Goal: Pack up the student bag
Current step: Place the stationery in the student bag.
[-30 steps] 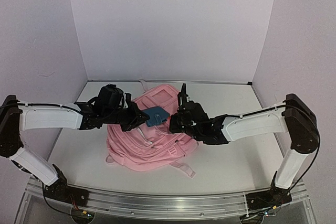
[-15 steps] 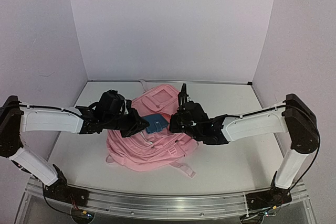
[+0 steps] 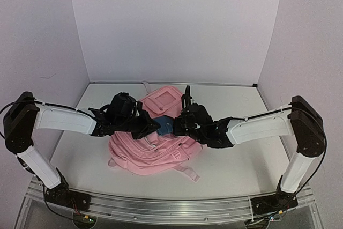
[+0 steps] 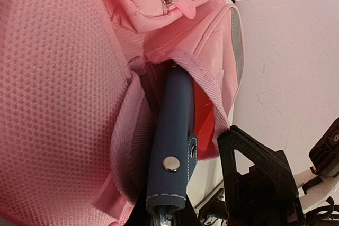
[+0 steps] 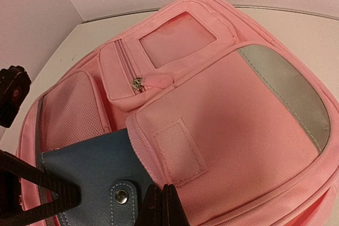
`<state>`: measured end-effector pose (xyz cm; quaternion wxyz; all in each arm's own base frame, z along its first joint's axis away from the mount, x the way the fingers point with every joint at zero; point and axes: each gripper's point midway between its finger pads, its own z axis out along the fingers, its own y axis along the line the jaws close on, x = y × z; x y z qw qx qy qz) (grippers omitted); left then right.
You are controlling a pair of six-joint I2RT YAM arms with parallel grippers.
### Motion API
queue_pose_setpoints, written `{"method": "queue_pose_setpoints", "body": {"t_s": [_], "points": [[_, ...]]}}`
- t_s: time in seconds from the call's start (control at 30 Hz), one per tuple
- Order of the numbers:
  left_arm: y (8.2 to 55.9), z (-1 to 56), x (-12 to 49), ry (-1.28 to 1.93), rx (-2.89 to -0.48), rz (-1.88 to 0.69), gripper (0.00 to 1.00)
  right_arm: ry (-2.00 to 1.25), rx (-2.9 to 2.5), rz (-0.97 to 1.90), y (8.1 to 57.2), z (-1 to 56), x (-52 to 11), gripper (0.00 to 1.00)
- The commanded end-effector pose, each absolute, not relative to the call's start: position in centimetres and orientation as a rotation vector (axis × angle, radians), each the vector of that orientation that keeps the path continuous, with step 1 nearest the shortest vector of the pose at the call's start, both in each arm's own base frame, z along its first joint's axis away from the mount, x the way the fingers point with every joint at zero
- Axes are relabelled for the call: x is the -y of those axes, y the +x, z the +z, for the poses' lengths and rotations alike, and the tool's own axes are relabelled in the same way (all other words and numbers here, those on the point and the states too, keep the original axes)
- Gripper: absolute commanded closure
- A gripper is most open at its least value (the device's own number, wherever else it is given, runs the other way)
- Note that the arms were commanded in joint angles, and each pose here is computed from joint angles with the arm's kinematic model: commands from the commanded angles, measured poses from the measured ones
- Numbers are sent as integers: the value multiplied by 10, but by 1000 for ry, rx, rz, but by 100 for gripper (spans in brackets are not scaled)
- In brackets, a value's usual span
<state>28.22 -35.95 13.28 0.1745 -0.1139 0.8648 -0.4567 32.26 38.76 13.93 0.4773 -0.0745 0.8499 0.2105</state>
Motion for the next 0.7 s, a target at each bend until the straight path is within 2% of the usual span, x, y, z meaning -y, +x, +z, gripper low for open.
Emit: {"method": "queue_pose_setpoints", "body": {"t_s": [0.0, 0.27, 0.33, 0.57, 0.67], "points": [[302, 154, 381, -315, -2345, -1354, 100, -197, -1988, 664, 313, 183, -414, 100], [314, 141, 409, -296, -2346, -1338, 100, -234, -1988, 692, 305, 184, -426, 100], [315, 135, 412, -294, -2358, -1333, 97, -230, -1988, 688, 304, 184, -425, 100], [313, 128, 405, -247, -2393, -1240, 60, -216, -1985, 672, 304, 184, -419, 100], [309, 126, 395, -242, -2411, -1178, 49, -209, -1980, 665, 304, 186, -415, 100]]}}
